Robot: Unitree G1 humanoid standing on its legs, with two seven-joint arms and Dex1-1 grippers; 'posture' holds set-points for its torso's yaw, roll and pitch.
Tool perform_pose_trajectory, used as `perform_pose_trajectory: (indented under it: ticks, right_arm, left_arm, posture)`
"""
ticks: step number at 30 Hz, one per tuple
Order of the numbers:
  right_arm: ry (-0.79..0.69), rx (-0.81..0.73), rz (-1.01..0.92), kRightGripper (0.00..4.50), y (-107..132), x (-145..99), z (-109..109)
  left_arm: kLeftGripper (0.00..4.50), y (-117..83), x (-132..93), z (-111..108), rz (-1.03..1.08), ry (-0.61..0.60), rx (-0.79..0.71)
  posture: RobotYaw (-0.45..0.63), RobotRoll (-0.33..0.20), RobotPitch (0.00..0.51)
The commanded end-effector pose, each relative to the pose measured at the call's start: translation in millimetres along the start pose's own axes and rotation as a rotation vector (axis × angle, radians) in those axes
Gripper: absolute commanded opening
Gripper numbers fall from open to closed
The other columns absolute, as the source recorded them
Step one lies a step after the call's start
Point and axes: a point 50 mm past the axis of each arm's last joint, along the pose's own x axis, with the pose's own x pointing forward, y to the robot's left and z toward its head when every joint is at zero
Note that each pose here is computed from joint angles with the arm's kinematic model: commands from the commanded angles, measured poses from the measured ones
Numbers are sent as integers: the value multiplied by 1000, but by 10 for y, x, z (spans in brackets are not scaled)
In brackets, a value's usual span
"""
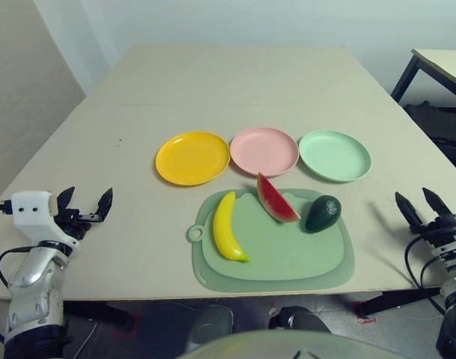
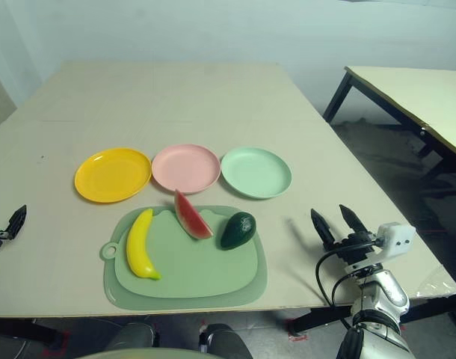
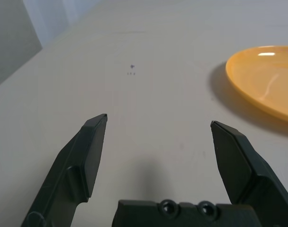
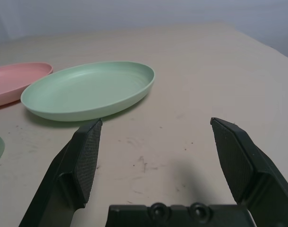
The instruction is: Place the fruits into color-matched plates.
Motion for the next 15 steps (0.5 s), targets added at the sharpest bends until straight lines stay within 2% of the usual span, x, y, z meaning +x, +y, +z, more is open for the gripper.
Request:
perform_pose_trajectory:
  ticks: [1,6,15]
  right_arm:
    - [-8,5,-22,4500,12,-18,-27]
    - [-4,4,0,4500,45,22,-35]
    - [-2,-14,-8,4500,-45,22,55]
  left_arm:
    - [4474,32,41,69,-5,-11,10]
    - [4474,28,45,100,-9,-18,15]
    - [4474,-46,-66,25,37,-36,-47]
  posture:
    - [181,0,0]
    - [192,0,0]
    - [210,0,0]
